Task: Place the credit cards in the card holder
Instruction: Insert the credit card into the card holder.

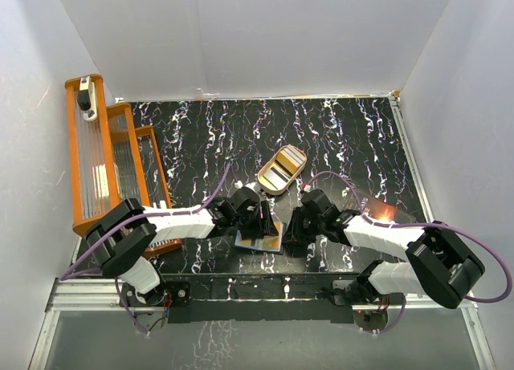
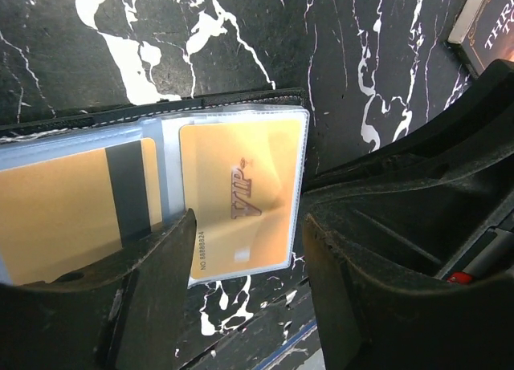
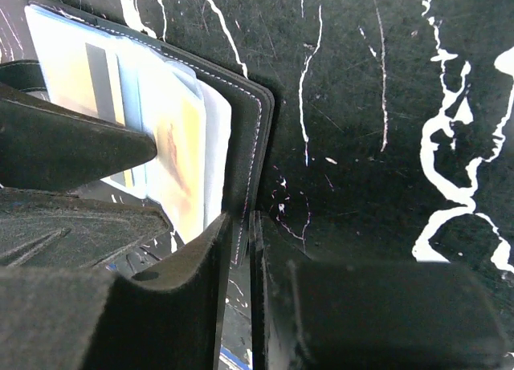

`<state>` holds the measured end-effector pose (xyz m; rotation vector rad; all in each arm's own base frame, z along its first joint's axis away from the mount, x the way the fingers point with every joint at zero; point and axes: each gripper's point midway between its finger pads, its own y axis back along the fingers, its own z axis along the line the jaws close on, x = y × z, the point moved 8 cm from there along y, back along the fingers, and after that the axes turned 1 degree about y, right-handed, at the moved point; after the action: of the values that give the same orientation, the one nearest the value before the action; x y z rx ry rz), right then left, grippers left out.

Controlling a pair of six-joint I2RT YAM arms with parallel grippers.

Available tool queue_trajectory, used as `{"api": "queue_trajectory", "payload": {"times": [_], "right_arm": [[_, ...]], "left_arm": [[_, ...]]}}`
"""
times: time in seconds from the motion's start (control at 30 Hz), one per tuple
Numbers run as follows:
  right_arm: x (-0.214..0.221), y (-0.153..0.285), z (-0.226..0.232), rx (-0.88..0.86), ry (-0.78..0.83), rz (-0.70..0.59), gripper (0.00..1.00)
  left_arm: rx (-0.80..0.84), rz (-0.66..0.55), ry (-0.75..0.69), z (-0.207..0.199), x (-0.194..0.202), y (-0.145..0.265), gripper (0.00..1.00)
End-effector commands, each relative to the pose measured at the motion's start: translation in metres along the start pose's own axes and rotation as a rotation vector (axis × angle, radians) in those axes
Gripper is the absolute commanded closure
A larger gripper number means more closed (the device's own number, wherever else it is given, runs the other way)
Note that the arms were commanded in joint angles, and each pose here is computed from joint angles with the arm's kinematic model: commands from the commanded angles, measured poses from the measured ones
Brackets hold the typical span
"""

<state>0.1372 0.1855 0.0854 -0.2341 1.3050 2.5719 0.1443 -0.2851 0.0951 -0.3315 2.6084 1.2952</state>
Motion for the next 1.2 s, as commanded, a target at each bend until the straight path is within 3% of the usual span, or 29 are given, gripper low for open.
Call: {"api": "queue_trajectory", "payload": {"times": [0.0, 0.33, 0.5, 0.8, 1.17], "right_arm": [[-0.010, -0.002, 0.008, -0.038, 0.069, -0.059, 0.87], [-0.015, 0.007, 0.005, 0.053, 0.072, -0.087, 0.86], [-0.023, 0.024, 0.012, 0.089, 0.051, -0.141, 0.83], [-0.031, 0.044, 0.042, 0.006, -0.023, -0.201, 0.77], [-0.037, 0.026, 0.086, -0.047, -0.016, -0.185, 0.69]], "left_arm": [[0.053, 0.023, 0.020, -0.008, 0.003, 0.004, 0.46], [0.026, -0.083, 0.047, -0.014, -0.014, 0.038, 0.39], [-0.054, -0.118, 0.029, 0.003, -0.026, 0.055, 0.38], [-0.125, -0.083, 0.060, 0.040, -0.054, 0.081, 0.37], [-0.061, 0.039, 0.094, 0.066, -0.029, 0.081, 0.36]]}}
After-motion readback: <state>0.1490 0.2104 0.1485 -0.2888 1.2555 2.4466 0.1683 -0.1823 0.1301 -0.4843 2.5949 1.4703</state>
